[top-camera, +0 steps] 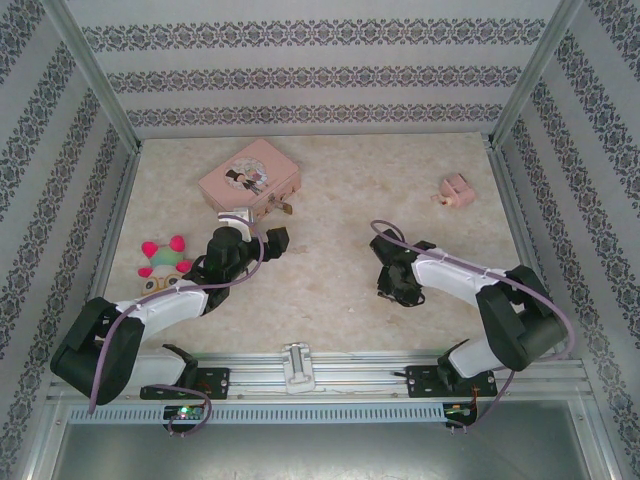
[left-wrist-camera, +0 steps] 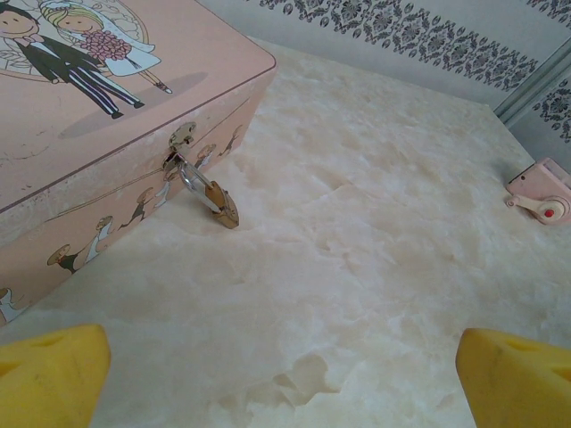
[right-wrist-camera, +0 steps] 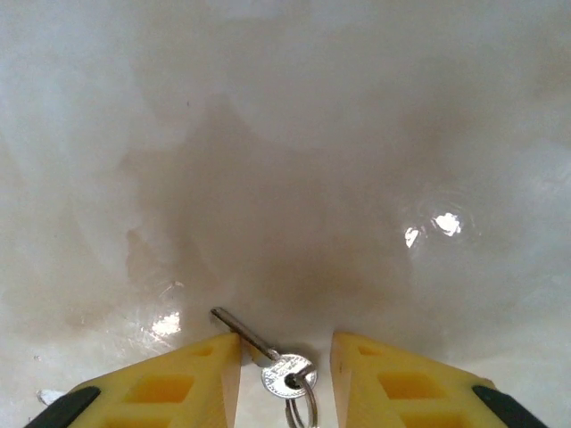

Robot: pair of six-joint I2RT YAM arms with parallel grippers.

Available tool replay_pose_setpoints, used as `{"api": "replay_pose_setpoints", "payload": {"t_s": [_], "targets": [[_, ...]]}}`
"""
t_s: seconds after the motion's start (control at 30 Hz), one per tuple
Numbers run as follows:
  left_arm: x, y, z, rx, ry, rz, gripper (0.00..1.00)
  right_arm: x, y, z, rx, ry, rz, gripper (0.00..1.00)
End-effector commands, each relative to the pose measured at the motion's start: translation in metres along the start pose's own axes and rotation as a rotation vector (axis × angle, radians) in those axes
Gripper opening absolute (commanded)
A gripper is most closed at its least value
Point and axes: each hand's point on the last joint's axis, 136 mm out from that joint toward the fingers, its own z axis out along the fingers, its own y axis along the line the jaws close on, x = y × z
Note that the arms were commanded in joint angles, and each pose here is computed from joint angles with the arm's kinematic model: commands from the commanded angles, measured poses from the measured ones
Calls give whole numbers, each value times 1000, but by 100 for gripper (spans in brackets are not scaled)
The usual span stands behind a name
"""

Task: Unlock the padlock with the key

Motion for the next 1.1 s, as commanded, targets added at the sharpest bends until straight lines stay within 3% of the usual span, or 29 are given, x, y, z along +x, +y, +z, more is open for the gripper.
{"api": "replay_pose_setpoints", "payload": {"t_s": [0.0,0.7,0.93,1.07], "targets": [[-10,-10,0,26,-45,-6,99,12,-6,-3,4,24,4,33],[-13,-9,-3,19,-50,-18,99,12,-7,-2,-50,-18,21,23],[-16,-2,-2,-22,-62,-53,99,6,6,0,-85,-32,-37,2],[-25,-2,-4,-43,-80,-65,99,-4,24,-15,-140,-83,-131,0]]}}
